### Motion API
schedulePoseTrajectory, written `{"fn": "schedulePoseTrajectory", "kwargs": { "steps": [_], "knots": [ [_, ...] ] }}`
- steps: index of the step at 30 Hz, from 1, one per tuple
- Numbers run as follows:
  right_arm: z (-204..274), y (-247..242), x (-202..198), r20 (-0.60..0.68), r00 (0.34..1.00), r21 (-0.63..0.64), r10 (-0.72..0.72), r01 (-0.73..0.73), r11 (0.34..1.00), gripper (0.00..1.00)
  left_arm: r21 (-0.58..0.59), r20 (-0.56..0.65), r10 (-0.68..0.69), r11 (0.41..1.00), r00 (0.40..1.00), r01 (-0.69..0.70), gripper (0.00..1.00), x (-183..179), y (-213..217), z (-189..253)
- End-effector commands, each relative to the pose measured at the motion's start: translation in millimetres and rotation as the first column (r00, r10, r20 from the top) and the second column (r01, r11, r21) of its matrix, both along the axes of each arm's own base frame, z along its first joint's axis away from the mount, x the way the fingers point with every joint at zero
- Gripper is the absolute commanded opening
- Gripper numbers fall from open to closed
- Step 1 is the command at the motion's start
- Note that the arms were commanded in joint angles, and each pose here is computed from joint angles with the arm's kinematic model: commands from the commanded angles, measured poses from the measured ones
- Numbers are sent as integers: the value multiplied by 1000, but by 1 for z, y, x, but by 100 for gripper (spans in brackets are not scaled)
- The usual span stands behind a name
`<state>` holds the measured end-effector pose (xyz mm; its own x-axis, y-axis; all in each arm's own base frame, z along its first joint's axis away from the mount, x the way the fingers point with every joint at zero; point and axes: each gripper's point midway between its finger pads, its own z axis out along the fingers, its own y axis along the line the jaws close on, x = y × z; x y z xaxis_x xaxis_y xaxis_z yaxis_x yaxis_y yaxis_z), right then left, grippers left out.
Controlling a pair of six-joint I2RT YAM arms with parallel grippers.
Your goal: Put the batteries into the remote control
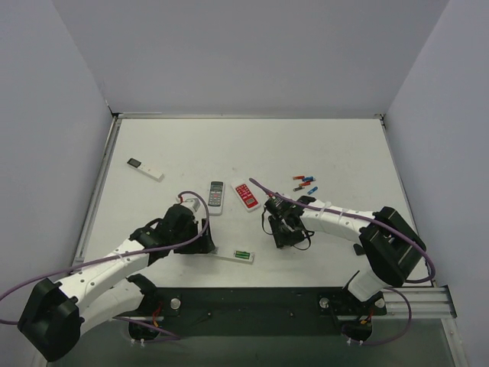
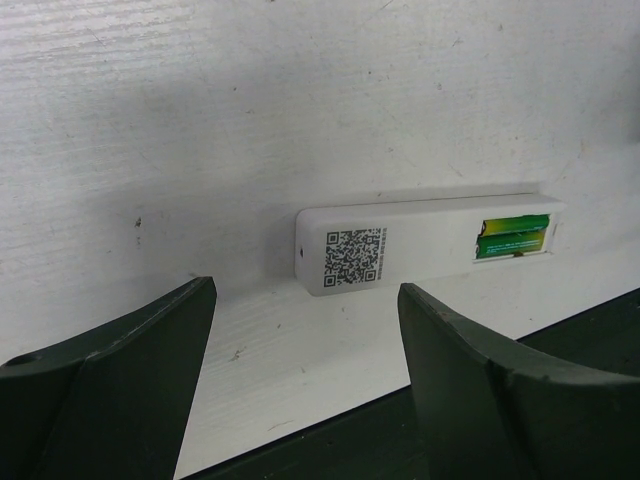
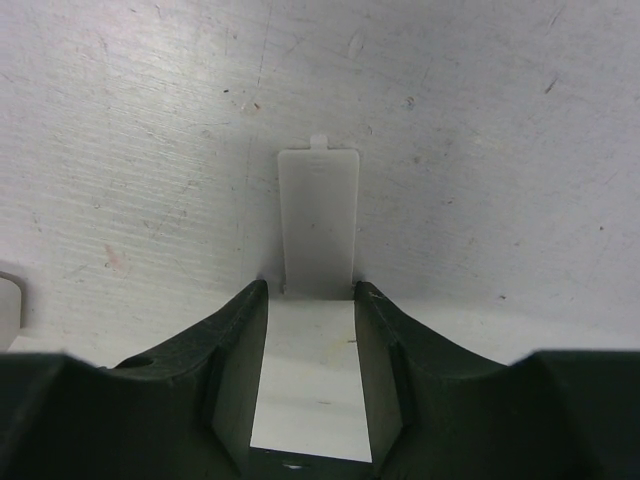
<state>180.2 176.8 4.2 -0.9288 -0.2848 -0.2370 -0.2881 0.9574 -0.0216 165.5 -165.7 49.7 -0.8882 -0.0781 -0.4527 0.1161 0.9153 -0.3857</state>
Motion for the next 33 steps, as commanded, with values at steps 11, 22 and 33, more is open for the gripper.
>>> {"fn": "schedulePoseTrajectory", "kwargs": {
  "steps": [11,22,33],
  "knots": [
    [1,-16,-13,-34,999,-53,20,-22,998,7,13,51,-46,999,998,45,84,13,-19,8],
    [54,36,-28,72,867,-38,493,-491,870,0,33,53,-49,998,997,48,83,16,-23,4],
    [67,73,-48,73,550,-8,832,-834,552,0,44,36,-47,998,998,46,70,13,-23,-7]
  ]
}}
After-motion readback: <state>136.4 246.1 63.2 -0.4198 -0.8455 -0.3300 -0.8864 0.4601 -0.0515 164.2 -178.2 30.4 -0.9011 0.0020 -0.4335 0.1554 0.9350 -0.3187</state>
